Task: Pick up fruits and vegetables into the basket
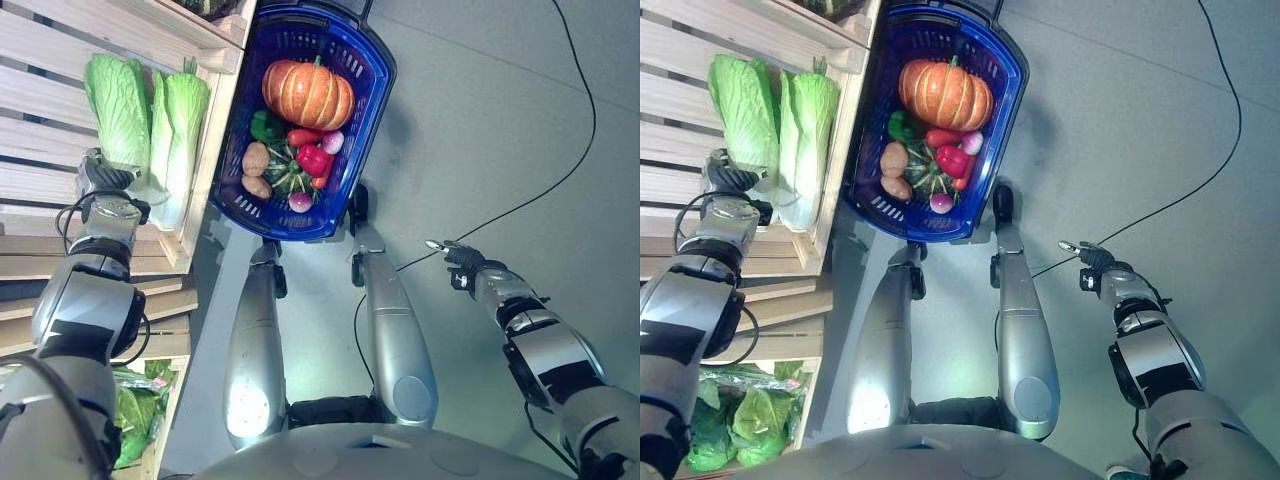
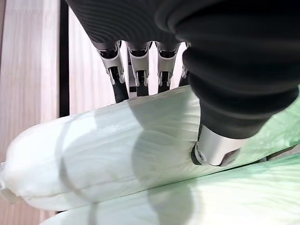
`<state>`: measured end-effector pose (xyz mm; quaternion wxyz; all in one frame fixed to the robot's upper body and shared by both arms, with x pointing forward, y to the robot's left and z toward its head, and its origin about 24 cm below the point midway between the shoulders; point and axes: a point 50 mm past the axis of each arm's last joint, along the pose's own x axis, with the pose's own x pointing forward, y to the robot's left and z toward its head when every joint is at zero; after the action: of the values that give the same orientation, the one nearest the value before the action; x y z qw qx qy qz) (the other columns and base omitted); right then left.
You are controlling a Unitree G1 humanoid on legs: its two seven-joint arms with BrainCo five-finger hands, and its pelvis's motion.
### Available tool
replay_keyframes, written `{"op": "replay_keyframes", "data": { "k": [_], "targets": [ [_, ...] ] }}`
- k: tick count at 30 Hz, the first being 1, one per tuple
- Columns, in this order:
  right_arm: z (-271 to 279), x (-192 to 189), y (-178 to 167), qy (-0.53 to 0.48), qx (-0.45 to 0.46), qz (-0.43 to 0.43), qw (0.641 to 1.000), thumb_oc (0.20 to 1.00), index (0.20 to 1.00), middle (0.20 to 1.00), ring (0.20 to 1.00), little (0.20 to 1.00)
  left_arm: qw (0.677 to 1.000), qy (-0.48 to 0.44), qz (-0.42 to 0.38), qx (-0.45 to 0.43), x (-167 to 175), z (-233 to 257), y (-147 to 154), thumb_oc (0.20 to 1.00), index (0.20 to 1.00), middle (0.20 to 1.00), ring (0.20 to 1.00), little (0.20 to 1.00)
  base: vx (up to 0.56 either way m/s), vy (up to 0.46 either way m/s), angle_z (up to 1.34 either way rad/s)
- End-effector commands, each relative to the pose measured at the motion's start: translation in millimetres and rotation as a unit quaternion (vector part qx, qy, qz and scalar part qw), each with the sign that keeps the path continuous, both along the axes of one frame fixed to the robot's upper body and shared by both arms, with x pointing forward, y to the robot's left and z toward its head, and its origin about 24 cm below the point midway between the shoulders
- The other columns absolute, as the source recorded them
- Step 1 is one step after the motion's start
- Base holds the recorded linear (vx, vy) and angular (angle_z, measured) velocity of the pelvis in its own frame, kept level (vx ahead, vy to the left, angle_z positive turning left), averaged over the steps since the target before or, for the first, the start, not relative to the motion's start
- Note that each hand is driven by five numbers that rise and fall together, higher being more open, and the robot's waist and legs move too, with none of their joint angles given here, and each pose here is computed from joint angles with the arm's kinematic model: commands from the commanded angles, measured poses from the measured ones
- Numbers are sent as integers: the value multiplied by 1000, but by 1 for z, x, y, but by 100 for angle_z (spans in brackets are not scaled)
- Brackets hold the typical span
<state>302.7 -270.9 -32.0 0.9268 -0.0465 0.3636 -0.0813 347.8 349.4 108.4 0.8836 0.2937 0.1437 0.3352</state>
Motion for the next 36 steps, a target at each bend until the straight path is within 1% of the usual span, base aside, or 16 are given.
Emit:
{"op": "replay_keyframes", "data": {
  "k": [1, 3, 4, 5, 7, 10, 17, 19, 23, 28, 31, 32, 36],
  "targets": [
    [-10, -19, -18, 5, 2, -38, 999, 1000, 1000, 1000, 1000, 1000, 994, -68, -11, -83, -1, -19, -16, 200, 200, 200, 200, 200, -8, -46, 2],
    [-5, -14, -18, -27, 12, -47, 998, 1000, 1000, 1000, 1000, 1000, 990, -113, -8, -82, -1, -12, -16, 200, 200, 200, 200, 200, -5, -53, 1],
    [-3, -13, -18, -34, 13, -49, 998, 1000, 1000, 1000, 1000, 1000, 989, -119, -8, -82, 0, -10, -16, 200, 200, 200, 200, 200, -2, -71, 0],
    [2, -8, -17, -63, 24, -58, 996, 1000, 1000, 1000, 1000, 1000, 986, -150, -12, -69, 0, -3, -18, 200, 200, 200, 200, 200, -21, -48, 0],
    [5, -6, -17, -78, 29, -61, 995, 1000, 1000, 1000, 1000, 1000, 984, -165, -15, -62, 1, 1, -19, 200, 200, 200, 200, 200, -7, -45, 1],
    [21, 5, -15, -143, 46, -68, 986, 1000, 1000, 1000, 1000, 1000, 973, -224, -29, -43, 3, 19, -26, 200, 200, 200, 200, 200, -2, -51, 1],
    [60, 28, 9, -276, 72, -67, 956, 1000, 1000, 1000, 1000, 1000, 946, -302, -112, 43, 7, 54, -64, 200, 200, 200, 200, 200, -7, -42, 2],
    [77, 34, 17, -320, 79, -63, 942, 1000, 1000, 1000, 1000, 1000, 931, -328, -148, 63, 9, 67, -81, 200, 200, 200, 200, 200, 0, 0, 0],
    [96, 36, 28, -370, 87, -62, 923, 1000, 1000, 1000, 1000, 1000, 910, -348, -196, 115, 9, 83, -100, 200, 200, 200, 200, 200, 4, -4, 2],
    [119, 35, 43, -432, 102, -46, 895, 1000, 1000, 1000, 1000, 1000, 875, -369, -255, 183, 6, 104, -122, 200, 200, 200, 200, 200, 1, 2, 3],
    [132, 34, 52, -465, 120, -30, 877, 1000, 1000, 1000, 1000, 1000, 854, -367, -301, 213, 3, 108, -137, 200, 200, 200, 200, 200, 0, 0, 0],
    [140, 33, 57, -482, 134, -13, 866, 1000, 1000, 1000, 1000, 1000, 841, -358, -334, 229, 2, 108, -146, 200, 200, 200, 200, 200, 0, 0, 0],
    [152, 32, 69, -504, 153, 24, 850, 1000, 1000, 1000, 1000, 1000, 823, -335, -386, 246, 1, 107, -161, 200, 200, 200, 200, 200, 4, 22, -7]
  ]
}}
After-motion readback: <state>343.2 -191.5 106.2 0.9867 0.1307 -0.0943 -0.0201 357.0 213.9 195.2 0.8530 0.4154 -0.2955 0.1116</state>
